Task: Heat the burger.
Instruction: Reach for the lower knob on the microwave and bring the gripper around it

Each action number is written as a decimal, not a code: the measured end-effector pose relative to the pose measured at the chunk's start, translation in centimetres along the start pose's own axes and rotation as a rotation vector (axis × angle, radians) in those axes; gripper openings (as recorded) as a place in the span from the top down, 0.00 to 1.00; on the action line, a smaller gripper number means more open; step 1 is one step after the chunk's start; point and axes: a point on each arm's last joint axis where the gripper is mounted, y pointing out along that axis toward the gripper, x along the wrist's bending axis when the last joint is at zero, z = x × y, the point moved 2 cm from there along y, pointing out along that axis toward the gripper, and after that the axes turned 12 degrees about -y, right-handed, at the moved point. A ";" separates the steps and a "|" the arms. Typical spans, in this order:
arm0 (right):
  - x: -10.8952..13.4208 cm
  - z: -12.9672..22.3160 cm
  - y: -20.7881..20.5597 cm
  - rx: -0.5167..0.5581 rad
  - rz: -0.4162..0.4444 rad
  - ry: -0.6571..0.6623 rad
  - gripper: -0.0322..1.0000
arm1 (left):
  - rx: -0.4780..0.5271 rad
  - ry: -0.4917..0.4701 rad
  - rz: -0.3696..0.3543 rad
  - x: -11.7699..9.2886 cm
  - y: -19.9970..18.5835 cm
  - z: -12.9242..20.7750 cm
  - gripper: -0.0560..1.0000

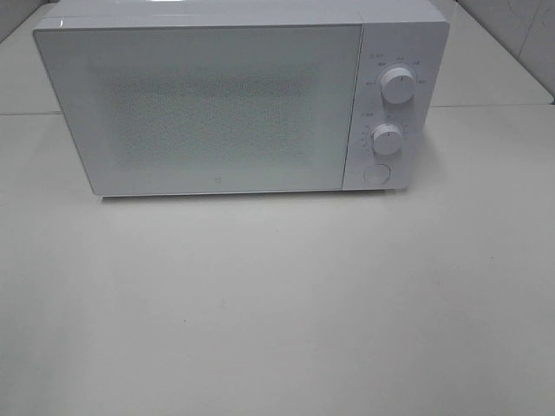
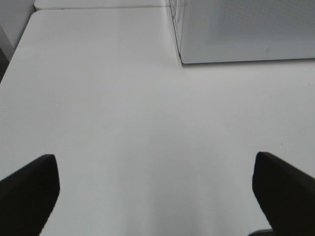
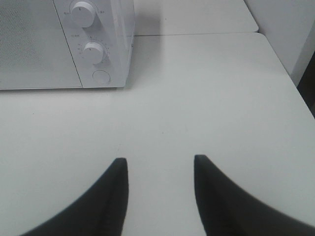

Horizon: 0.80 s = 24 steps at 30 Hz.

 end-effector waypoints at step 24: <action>0.0 0.0 0.0 0.000 0.000 0.000 0.53 | -0.050 -0.034 -0.007 0.2 -0.6 0.4 0.01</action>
